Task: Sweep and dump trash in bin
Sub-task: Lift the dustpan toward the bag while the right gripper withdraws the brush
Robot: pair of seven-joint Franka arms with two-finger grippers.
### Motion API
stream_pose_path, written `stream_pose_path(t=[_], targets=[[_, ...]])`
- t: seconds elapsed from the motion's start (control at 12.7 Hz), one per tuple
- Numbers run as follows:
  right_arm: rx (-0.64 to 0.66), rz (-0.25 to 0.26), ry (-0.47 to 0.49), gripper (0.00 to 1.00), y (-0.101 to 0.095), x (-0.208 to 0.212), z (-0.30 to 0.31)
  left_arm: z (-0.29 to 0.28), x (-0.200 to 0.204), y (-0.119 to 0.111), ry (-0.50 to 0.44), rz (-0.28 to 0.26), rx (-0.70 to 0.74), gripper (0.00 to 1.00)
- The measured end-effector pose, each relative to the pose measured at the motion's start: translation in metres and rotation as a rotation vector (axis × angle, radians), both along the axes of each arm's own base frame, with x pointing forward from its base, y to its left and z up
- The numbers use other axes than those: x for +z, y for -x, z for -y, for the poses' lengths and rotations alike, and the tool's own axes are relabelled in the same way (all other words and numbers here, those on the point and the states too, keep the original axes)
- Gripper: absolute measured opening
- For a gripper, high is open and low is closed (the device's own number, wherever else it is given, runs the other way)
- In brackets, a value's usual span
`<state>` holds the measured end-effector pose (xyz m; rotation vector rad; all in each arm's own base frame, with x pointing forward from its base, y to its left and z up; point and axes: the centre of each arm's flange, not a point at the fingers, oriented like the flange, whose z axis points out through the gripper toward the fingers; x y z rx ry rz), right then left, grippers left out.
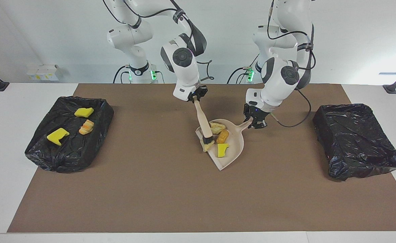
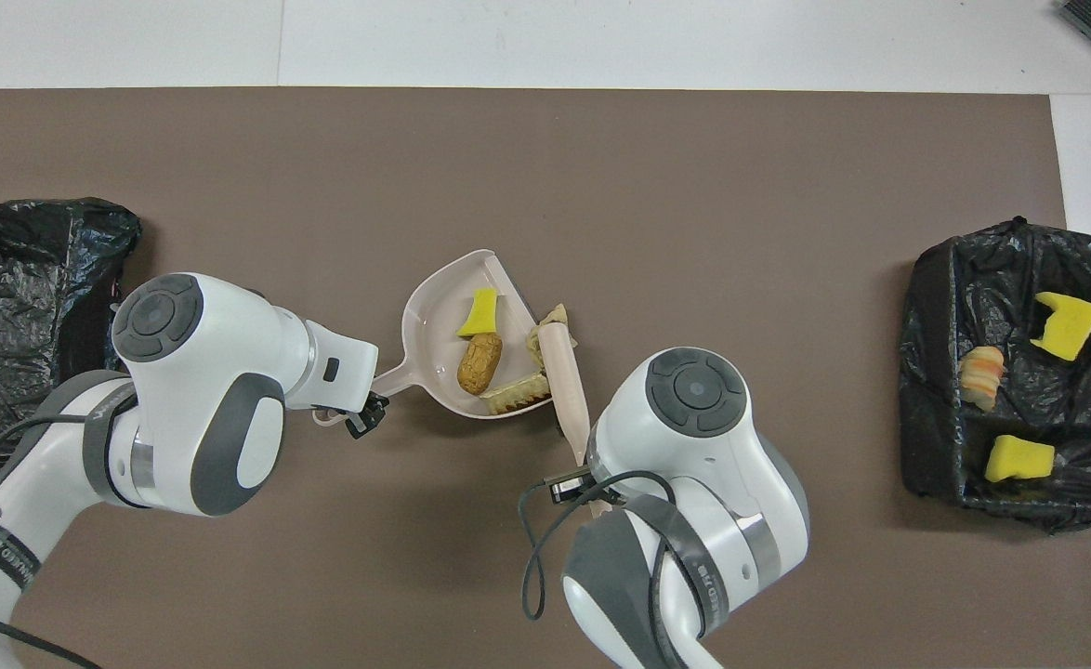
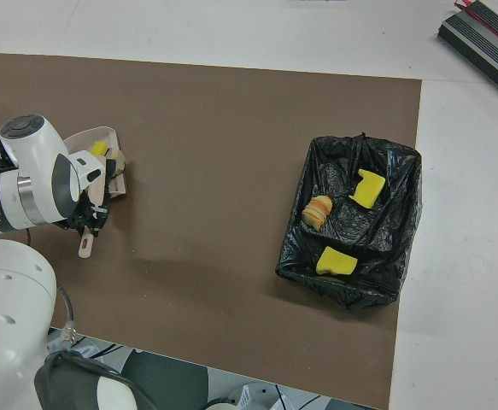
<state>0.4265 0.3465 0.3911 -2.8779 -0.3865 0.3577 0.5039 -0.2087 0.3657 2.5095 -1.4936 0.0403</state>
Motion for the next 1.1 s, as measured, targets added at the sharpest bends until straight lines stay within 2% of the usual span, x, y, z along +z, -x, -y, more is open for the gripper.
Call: stream_pose_path(t=[0.24,0.39,0.55,0.63,0.79,0.94,1.1], targets=[[-0.005,-0.009,-0.083,0.26,0.002,0.016,-0.018,0.000,0.003,-0.002,0.005,0.021,0.012,0.31],[0.004,-0.013,-0.092,0.26,-0.008,0.032,-0.008,-0.003,0.004,-0.004,0.006,0.025,0.024,0.31],[0.002,-0.053,-0.089,0.26,-0.025,0.058,0.024,-0.005,0.008,-0.004,0.005,0.023,0.067,0.31],[-0.005,-0.061,-0.077,0.26,-0.032,0.072,0.042,-0.008,0.011,-0.005,0.005,0.021,0.099,0.31],[-0.019,-0.044,-0.018,0.26,-0.036,0.093,0.070,-0.022,0.021,-0.010,0.007,0.026,0.179,0.31],[-0.108,-0.034,0.063,0.26,-0.028,0.100,0.075,-0.054,0.046,-0.014,0.013,0.031,0.295,0.31],[-0.144,-0.046,0.112,0.26,-0.011,0.087,0.062,-0.098,0.077,-0.015,0.022,0.054,0.377,0.31]])
